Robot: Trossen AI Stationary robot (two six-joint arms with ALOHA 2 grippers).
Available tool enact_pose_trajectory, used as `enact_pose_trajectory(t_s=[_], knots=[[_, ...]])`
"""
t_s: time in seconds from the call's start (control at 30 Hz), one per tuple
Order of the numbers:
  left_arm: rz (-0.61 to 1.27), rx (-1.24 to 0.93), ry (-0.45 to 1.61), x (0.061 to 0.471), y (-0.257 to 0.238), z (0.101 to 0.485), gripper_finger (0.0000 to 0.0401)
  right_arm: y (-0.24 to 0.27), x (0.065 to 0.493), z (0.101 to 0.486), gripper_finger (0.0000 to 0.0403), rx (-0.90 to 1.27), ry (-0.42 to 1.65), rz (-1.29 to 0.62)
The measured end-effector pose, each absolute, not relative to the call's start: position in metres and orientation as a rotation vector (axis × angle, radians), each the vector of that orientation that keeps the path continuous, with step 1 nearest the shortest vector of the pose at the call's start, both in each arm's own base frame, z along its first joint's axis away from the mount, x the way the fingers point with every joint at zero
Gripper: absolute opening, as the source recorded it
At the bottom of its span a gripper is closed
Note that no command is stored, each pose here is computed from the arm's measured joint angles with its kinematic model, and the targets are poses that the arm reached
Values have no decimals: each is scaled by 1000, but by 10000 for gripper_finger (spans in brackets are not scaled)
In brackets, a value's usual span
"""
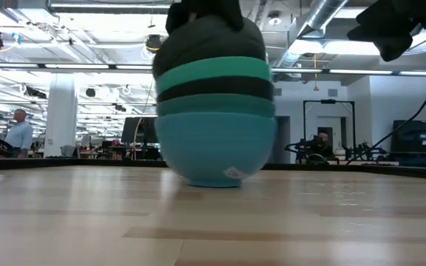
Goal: Nest bowls inside each other
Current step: Stack the black bowl on the light blue bowl
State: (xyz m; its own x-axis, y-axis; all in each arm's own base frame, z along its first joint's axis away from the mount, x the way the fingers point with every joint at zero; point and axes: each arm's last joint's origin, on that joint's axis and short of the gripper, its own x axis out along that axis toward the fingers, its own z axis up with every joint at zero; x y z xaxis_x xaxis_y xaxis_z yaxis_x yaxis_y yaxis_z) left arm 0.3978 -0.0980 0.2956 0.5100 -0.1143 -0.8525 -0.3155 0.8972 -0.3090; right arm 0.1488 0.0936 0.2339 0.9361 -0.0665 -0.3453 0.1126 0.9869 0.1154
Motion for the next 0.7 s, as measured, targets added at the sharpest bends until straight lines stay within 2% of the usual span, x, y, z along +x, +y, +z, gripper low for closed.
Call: enact_pose_trajectory(t_s=[0.7], knots=[[261, -347, 1162, 385, -92, 286, 0, 94, 150, 237, 170, 174, 323, -90]])
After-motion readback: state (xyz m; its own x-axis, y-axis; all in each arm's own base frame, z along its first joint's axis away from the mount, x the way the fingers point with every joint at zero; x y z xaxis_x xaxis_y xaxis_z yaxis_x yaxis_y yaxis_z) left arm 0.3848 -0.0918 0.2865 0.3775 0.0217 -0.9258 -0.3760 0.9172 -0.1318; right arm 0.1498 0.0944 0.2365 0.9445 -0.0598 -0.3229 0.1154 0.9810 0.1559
